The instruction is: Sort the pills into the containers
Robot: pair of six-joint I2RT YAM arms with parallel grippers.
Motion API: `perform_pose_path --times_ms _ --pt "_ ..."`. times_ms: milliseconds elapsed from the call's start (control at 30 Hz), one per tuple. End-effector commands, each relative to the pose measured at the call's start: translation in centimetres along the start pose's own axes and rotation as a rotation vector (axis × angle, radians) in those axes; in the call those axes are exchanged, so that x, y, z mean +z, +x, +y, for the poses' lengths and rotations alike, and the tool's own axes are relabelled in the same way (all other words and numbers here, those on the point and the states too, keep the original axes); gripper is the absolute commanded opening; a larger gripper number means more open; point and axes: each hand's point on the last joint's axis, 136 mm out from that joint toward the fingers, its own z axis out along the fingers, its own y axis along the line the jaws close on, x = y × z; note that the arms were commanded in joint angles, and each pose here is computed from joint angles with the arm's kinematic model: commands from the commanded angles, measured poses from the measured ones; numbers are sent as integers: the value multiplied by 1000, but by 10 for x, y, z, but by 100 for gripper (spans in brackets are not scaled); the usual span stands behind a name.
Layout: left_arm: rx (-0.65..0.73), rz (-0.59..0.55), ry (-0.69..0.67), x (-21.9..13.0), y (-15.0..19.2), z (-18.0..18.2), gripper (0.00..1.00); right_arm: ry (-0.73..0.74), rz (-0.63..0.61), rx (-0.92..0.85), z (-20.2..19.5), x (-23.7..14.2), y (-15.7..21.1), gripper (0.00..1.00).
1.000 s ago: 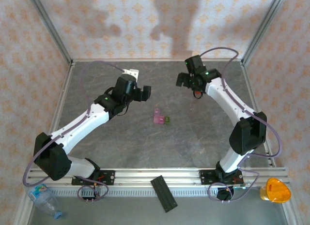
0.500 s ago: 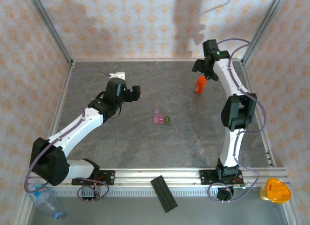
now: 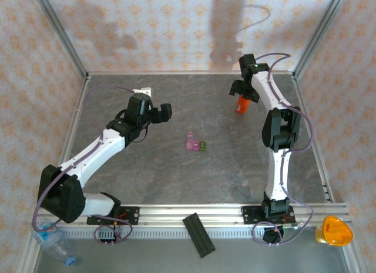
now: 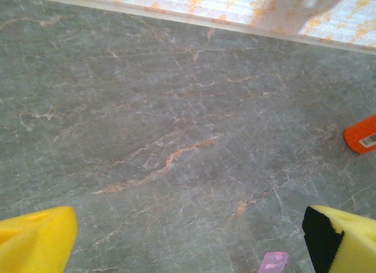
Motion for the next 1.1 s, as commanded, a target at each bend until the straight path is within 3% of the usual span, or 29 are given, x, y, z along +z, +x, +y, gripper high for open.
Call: perform_pose_path --times_ms 0,467,633,833,1067 --pt "-14 9 33 3 -5 -9 100 47 38 -22 -7 15 10 77" --pt "-18 29 37 5 3 -7 100 52 80 -33 -8 37 20 63" --pt "-12 36 47 5 6 -8 100 47 78 -37 -7 36 20 51" --pt "34 34 100 -1 3 -18 100 -26 40 -28 2 9 17 36" --pt "214 -28 274 -11 -2 -47 100 -190 -5 -55 33 -46 26 34"
